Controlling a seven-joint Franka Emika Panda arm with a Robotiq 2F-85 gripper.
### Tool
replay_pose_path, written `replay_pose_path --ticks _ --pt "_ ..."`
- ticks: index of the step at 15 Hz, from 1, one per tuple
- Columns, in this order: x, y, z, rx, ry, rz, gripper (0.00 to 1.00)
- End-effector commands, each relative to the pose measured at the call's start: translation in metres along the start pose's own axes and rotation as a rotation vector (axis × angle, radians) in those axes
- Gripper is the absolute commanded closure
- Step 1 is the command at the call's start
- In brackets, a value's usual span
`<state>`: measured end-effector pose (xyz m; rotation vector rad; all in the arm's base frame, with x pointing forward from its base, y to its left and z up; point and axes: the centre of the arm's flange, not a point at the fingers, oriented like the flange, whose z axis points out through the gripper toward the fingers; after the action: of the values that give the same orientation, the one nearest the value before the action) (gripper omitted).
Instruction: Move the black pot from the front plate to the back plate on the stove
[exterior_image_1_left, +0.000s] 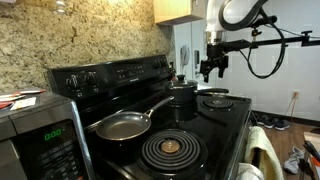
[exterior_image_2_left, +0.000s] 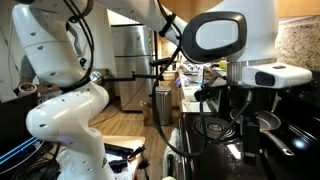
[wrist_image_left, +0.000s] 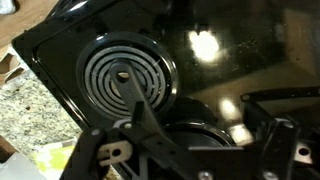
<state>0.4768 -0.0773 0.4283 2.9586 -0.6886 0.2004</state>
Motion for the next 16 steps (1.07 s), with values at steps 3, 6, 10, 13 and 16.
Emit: replay_pose_path --ticks 3,6,10,13,16 --pt "0.018 0.015 0.032 -0.064 0.025 0.018 0.00" --pt "0.024 0.020 0.050 -0.055 0.041 0.012 0.00" --pt "0.038 0.039 0.064 -0.084 0.058 0.012 0.00" --pt "0.041 0.049 0.073 -0.049 0.039 -0.009 0.00" --pt "0.041 0.052 0.082 0.029 0.025 -0.036 0.00"
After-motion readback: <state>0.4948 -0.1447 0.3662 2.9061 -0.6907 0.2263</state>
